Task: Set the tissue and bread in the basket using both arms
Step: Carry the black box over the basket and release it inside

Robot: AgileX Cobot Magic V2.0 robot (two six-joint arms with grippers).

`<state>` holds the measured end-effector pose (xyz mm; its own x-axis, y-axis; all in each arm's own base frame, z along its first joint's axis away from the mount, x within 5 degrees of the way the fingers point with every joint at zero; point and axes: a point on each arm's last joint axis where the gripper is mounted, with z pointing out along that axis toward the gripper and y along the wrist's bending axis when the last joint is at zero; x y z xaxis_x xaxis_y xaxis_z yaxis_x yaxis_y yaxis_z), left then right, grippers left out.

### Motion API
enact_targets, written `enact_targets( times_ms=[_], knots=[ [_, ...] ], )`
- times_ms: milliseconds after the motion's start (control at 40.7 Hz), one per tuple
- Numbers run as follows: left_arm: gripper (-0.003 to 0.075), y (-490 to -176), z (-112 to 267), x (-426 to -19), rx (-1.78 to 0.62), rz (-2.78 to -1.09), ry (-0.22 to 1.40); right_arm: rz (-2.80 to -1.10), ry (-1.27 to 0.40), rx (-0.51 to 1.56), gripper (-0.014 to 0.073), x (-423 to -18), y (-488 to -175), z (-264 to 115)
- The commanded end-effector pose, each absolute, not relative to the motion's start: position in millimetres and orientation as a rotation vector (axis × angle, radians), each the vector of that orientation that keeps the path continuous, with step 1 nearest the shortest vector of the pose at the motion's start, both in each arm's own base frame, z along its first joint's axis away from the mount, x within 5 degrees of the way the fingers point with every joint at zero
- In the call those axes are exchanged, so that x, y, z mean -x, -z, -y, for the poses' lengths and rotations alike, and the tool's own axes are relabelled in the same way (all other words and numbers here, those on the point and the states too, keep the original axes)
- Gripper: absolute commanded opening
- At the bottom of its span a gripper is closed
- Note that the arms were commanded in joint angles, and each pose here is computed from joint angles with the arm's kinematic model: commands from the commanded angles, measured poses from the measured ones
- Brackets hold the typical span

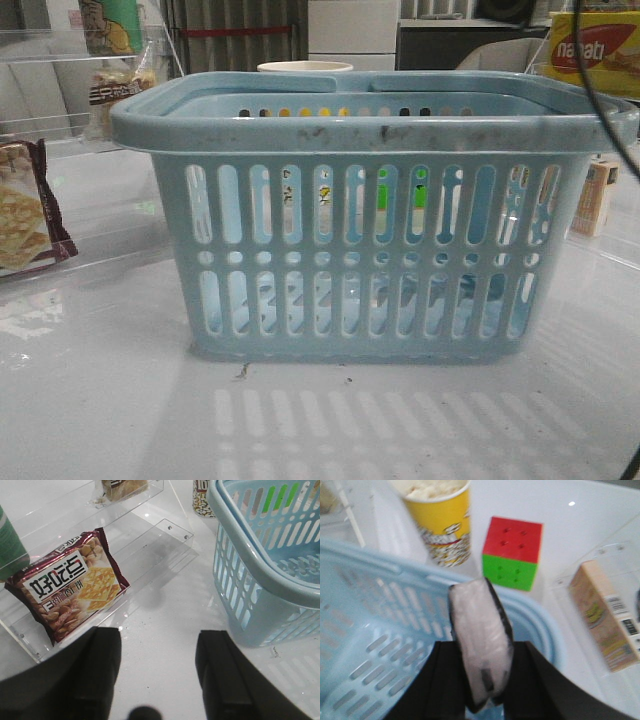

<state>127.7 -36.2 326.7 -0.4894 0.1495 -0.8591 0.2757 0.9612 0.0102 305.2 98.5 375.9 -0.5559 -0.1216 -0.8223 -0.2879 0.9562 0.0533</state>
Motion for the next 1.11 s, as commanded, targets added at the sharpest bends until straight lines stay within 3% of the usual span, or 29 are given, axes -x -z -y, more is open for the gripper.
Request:
enact_targets(
  times_ms=[0,98,197,295,467,713,762,910,1082],
  knots=[
    [0.0400,-342,38,-131,-0.298,-1.983,0.172,-2.102,-0.276,0.358,0.0159,-294,-392,-120],
    [0.0400,-342,38,-131,-0.298,-1.983,0.172,-2.130,-0.298,0.417,0.0238,-297,-381,-138],
    [0.0400,-342,38,-131,-0.298,-1.983,0.172,-2.152,-0.300,0.433,0.0421,-304,-370,-146],
    [0.0400,-342,38,-131,-0.298,-1.983,0.172,-2.152,-0.281,0.443,0.0521,-306,-367,-146],
    [0.0400,-342,38,-131,-0.298,-1.983,0.172,-2.084,-0.216,0.481,0.0517,-294,-382,-138],
    [0.0413,-344,39,-133,-0.295,-1.957,0.174,-1.968,-0.212,0.505,0.0517,-235,-387,-115],
    [0.0439,-344,40,-137,-0.294,-1.950,0.175,-1.964,-0.212,0.504,0.0517,-224,-385,-109],
    [0.0612,-352,45,-154,-0.288,-1.911,0.182,-1.950,-0.214,0.500,0.0517,-197,-379,-95],
    [0.0623,-359,58,-197,-0.296,-1.966,0.176,-1.966,-0.210,0.503,0.0517,-186,-372,-90]
  ],
)
